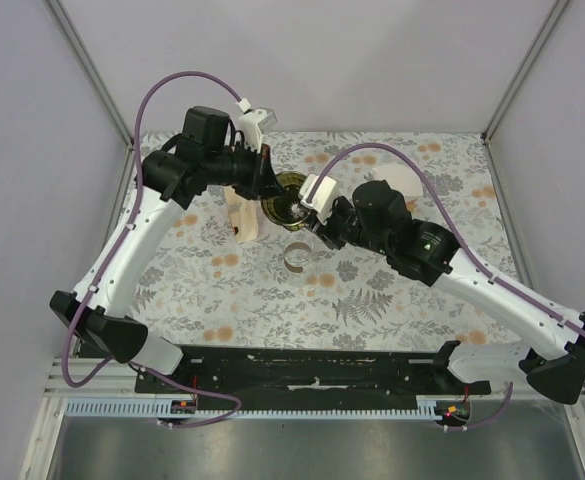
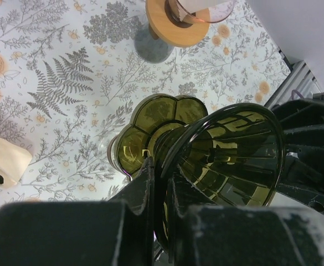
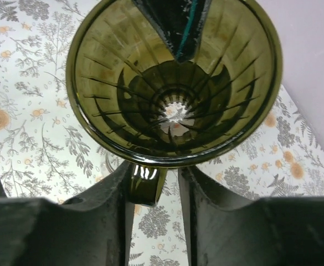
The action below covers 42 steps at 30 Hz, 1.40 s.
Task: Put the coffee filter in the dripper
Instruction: Pick up the coffee dripper from the center of the board, then place the coffee dripper on the coffee server.
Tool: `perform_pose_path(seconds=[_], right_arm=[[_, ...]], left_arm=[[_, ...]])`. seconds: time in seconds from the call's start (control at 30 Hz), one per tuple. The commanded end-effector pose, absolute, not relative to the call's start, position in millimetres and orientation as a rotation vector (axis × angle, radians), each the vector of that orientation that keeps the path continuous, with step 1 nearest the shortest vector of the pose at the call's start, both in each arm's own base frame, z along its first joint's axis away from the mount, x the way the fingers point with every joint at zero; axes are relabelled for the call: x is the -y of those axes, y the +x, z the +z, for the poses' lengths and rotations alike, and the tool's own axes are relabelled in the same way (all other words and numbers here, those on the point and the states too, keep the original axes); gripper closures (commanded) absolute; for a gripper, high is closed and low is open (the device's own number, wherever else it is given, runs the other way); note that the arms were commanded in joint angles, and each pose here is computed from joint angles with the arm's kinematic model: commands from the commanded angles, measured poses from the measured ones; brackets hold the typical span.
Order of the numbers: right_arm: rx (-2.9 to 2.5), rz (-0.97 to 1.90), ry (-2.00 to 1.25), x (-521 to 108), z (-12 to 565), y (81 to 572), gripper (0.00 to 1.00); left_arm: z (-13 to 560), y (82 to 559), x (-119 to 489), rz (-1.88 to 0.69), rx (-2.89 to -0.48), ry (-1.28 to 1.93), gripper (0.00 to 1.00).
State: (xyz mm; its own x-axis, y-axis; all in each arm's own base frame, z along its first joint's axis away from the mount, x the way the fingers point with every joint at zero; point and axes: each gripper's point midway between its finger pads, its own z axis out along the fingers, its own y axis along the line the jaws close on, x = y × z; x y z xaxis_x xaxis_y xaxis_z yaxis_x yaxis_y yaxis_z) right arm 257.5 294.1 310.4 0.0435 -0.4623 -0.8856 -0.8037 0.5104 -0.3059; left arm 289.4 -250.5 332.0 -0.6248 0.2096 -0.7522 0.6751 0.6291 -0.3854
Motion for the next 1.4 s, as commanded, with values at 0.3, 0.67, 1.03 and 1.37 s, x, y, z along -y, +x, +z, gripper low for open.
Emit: perform_pose_path(seconds=[0.3, 0.67, 1.03, 1.37], right_arm=[[-1.65, 0.407, -1.107, -291.9, 298.8, 261.0, 1.0], [-1.715, 0.642, -1.125, -293.1, 270.6, 246.7, 1.0], [-1.739, 0.693, -1.072, -289.5, 231.7, 252.9, 1.0], [-1.748, 0.703, -1.084, -293.2, 211.6, 260.7, 1.0]], left_arm=[[341.6, 276.9, 239.3, -0.831, -2.118, 0.724, 0.51], [366.8, 301.8, 192.8, -0.617, -2.051, 0.628, 0.23], [355.7, 318.8, 140.2, -0.547, -2.064, 0.499, 0.22], [349.9, 321.2, 133.5, -0.577, -2.072, 0.478, 0.23]])
